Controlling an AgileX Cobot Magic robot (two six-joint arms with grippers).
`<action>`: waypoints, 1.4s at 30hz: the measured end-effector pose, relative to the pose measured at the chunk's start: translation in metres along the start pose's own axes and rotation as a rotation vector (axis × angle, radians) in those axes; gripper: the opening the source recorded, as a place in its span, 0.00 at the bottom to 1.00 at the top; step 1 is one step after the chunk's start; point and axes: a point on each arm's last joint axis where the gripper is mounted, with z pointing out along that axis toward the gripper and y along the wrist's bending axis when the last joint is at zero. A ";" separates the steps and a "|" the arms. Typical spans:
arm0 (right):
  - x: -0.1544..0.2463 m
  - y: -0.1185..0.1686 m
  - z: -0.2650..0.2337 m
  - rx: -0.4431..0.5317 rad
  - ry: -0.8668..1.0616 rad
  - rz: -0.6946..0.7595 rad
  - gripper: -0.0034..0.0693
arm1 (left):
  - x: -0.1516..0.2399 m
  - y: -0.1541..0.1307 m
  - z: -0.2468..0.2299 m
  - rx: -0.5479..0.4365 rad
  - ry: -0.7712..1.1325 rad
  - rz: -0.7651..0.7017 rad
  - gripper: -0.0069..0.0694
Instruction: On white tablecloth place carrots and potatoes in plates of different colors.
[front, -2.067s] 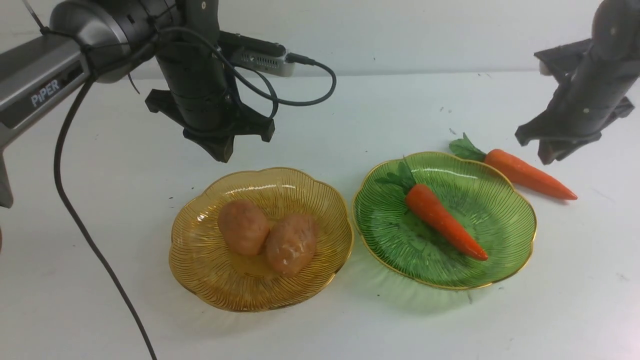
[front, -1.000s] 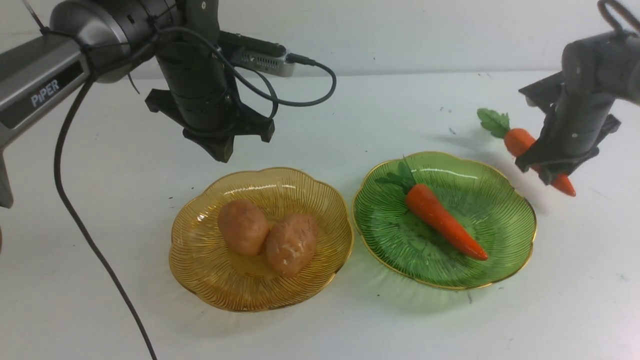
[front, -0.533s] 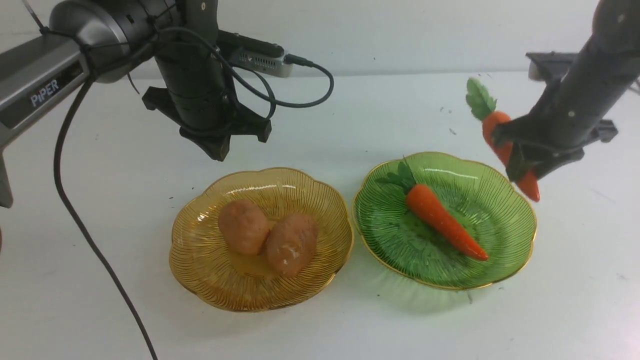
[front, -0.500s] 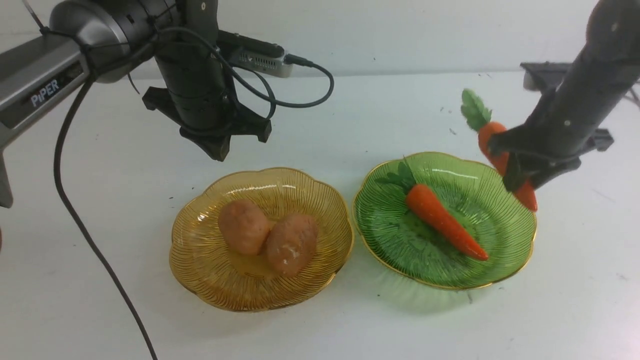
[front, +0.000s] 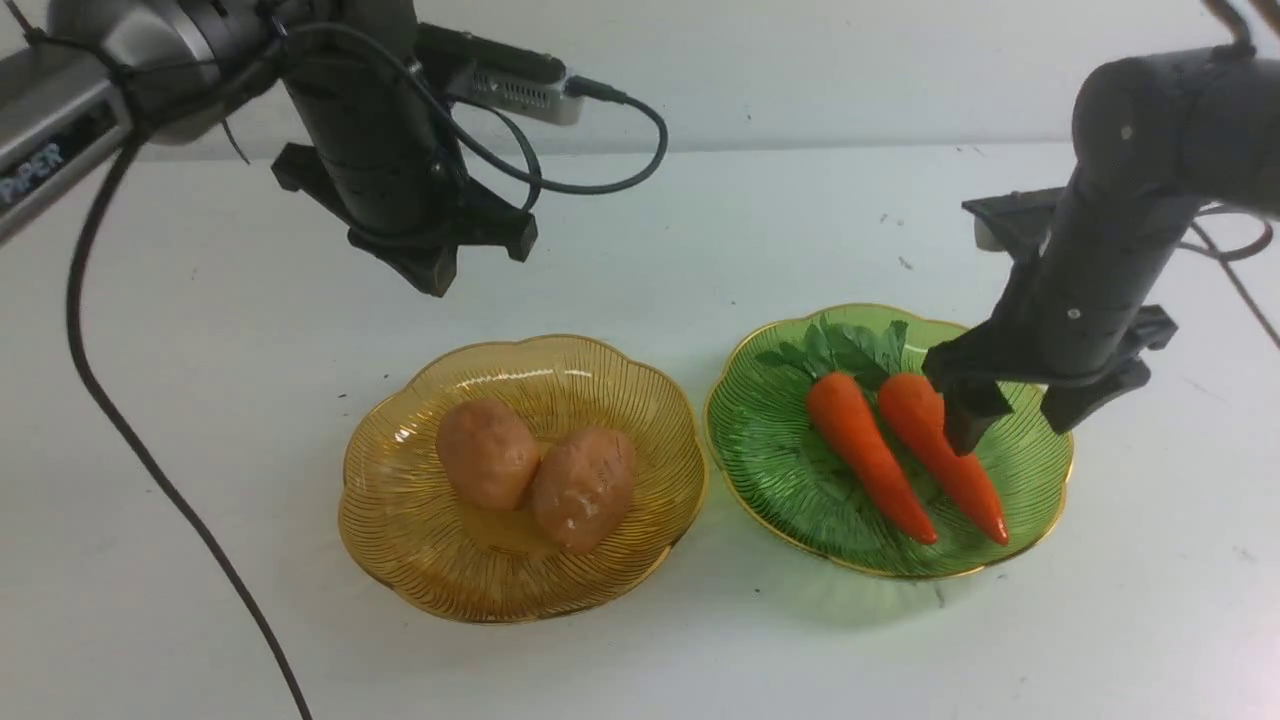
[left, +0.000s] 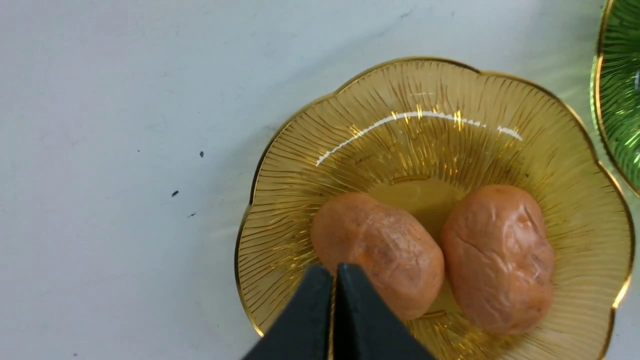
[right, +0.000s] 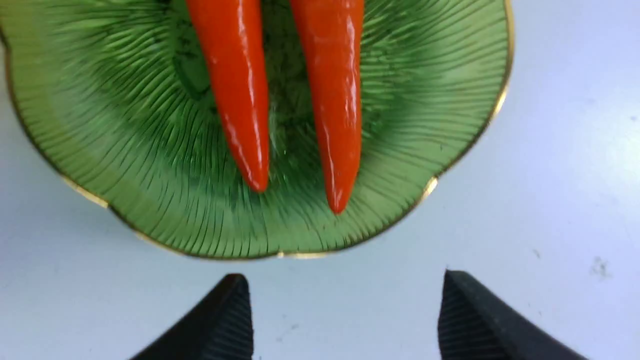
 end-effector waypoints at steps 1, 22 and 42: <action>0.013 0.000 -0.020 0.005 -0.045 -0.003 0.62 | 0.001 0.000 -0.004 0.002 -0.008 -0.002 0.09; 0.298 -0.005 -0.073 -0.066 -1.150 0.024 0.03 | 0.002 -0.003 -0.010 0.032 -0.014 -0.007 0.09; 0.285 -0.005 -0.053 -0.079 -1.287 0.027 0.03 | 0.002 -0.004 -0.010 0.045 -0.015 -0.012 0.09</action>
